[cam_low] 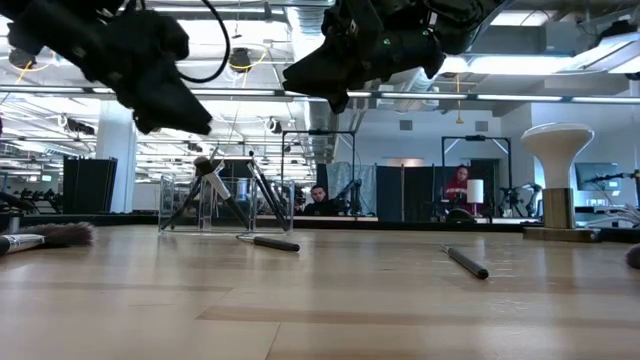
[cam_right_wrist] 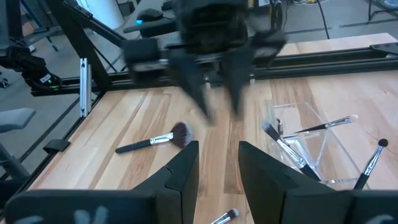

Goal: Put items in baskets/containers
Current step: Put the highlighter brush into the transparent organizer

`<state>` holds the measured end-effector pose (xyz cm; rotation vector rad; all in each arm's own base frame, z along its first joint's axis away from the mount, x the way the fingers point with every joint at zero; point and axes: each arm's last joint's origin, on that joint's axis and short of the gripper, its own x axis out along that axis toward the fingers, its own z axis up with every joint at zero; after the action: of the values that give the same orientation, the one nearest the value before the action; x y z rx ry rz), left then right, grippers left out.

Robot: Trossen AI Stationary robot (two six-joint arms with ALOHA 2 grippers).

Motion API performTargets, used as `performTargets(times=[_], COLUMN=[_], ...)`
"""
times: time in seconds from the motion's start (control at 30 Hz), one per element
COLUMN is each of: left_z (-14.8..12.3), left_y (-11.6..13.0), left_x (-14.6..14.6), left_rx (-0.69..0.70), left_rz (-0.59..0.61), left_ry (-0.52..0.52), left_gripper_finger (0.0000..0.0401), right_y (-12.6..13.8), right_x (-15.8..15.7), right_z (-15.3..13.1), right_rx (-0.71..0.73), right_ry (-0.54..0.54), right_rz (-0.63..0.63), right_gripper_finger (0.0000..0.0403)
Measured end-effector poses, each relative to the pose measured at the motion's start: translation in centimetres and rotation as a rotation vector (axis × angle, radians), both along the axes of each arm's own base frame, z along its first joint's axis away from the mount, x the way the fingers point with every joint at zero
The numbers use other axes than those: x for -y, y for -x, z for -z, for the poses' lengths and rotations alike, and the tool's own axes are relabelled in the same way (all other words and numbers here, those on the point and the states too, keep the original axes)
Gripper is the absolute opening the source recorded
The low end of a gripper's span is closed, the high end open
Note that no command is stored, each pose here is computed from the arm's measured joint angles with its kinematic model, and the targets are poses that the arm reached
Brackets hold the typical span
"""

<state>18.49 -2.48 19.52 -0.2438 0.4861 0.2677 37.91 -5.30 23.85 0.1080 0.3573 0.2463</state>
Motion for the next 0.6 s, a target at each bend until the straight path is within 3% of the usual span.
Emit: performTargets(times=[0.17, 0.3, 0.4, 0.6], left_z=[0.1, 0.4, 1.4, 5.1], left_y=[0.5, 1.2, 1.9, 3.2], left_x=[2.8, 5.0, 6.3, 7.7], left_rx=[-0.014, -0.118, -0.216, -0.452], left_rz=[0.150, 0.242, 0.199, 0.000], left_ry=[0.321, 0.630, 0.778, 0.880], left_gripper_finger=[0.0131, 0.0131, 0.0131, 0.0131], right_y=[-0.1, -0.1, -0.1, -0.1], right_x=[-0.5, -0.7, -0.7, -0.7], right_z=[0.0, 0.0, 0.0, 0.0], right_rx=[0.002, 0.002, 0.003, 0.002], right_ry=[0.007, 0.008, 0.008, 0.008], right_rz=[-0.015, -0.022, -0.022, -0.022], right_gripper_finger=[0.0103, 0.0103, 0.0103, 0.0103])
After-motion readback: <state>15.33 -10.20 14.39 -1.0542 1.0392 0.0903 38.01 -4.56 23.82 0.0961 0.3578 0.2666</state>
